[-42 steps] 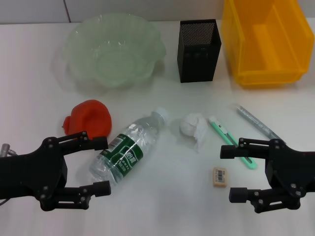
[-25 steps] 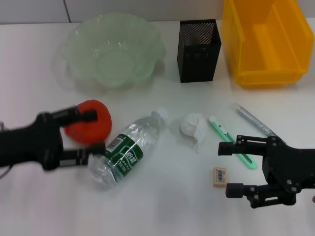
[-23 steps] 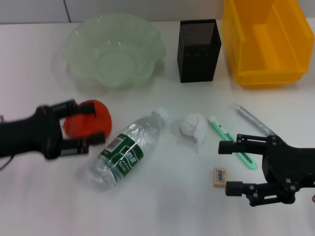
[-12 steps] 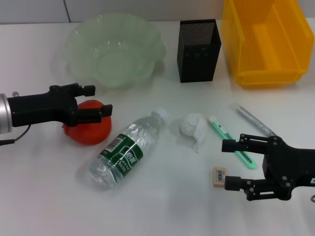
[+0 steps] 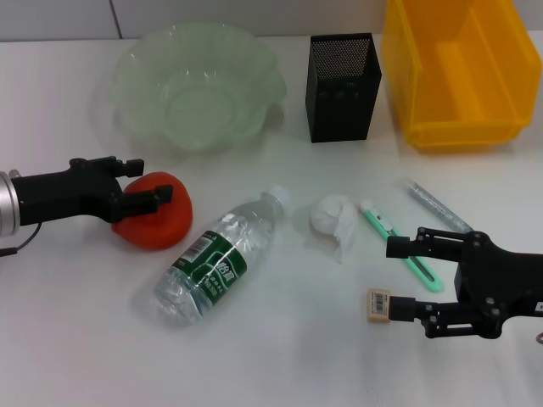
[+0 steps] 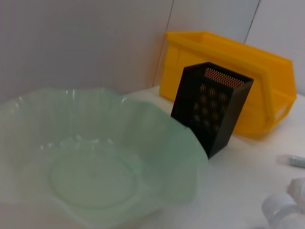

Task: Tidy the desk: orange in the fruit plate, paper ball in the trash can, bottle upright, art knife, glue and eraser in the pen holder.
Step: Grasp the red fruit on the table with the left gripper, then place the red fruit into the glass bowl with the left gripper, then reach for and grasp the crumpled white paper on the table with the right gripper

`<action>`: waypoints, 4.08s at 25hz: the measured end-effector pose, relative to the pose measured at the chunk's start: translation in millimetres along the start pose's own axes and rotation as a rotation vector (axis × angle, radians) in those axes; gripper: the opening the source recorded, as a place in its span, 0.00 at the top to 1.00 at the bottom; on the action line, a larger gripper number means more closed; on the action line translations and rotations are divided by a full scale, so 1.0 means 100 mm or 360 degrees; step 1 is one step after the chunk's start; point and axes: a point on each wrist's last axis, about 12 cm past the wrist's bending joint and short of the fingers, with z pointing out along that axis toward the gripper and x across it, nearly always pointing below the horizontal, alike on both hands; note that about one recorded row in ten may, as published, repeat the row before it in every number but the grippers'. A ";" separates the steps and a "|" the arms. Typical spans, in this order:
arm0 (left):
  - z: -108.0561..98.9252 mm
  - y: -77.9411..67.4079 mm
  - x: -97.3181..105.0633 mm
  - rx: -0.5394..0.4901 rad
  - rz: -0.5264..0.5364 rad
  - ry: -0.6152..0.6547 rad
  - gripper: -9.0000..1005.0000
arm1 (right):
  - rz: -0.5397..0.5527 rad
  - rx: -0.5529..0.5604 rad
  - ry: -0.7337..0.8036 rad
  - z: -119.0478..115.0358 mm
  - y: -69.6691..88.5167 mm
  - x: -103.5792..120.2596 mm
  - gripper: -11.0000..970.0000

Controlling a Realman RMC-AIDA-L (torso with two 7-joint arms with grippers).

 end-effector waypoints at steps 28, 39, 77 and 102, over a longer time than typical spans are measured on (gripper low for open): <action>-0.02 -0.06 -0.52 0.0129 0.0059 -0.0448 0.92 | 0.0005 -0.0012 -0.0016 0.04 0.00 0.00 0.19; 0.71 0.08 -1.16 -0.0176 0.0050 -0.0458 0.93 | 0.0043 -0.0017 -0.0073 0.14 0.00 0.03 0.20; -0.37 -0.39 0.09 0.0446 0.0064 -0.0401 0.16 | -0.0166 0.0478 0.1441 0.92 -0.57 -1.68 0.22; -0.34 -0.39 0.11 0.0411 0.0053 -0.0395 0.16 | -0.0168 0.0531 0.1502 1.68 -0.96 -1.08 0.24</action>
